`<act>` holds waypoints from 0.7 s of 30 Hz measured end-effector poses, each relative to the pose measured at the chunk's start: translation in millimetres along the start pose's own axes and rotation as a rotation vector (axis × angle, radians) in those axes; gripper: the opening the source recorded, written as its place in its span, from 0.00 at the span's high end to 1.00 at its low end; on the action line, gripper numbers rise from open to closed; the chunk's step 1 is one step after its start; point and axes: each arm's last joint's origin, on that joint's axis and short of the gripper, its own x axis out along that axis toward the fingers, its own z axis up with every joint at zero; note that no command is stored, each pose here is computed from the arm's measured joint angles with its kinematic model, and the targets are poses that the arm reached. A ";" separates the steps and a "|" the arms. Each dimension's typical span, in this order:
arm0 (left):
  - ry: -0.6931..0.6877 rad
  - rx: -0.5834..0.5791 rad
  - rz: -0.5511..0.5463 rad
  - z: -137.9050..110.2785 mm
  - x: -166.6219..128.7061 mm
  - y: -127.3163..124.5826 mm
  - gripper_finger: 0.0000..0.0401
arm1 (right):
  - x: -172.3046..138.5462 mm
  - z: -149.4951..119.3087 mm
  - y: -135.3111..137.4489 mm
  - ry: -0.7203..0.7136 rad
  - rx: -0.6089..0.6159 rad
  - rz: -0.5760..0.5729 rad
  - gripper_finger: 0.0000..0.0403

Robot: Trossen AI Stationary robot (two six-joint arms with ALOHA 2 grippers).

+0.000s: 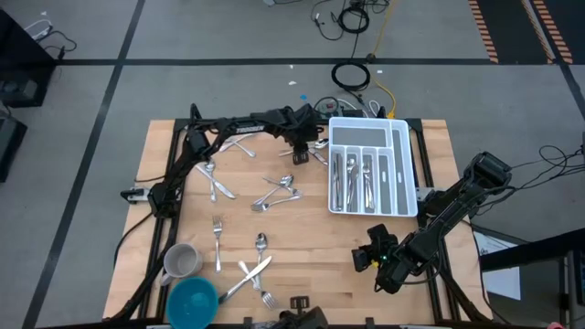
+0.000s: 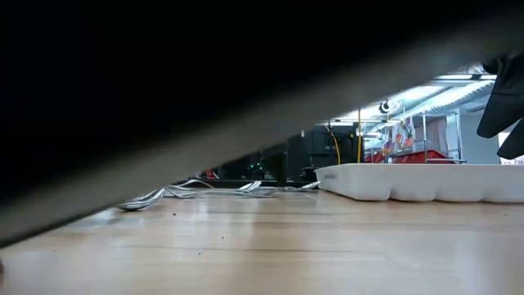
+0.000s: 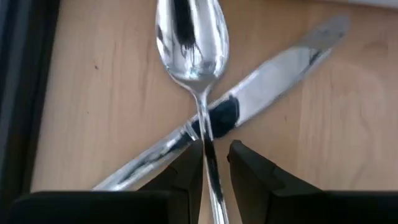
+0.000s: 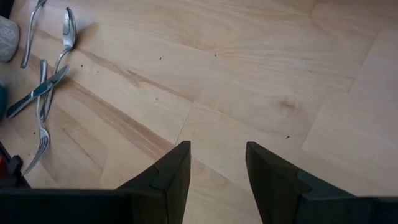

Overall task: Sort silverware
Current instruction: Put the spoon into the silverware tray

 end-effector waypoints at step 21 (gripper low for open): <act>0.046 0.069 0.028 -1.6 2.8 -4.3 0.85 | 0.0 0.1 0.1 0.000 -0.006 0.001 0.64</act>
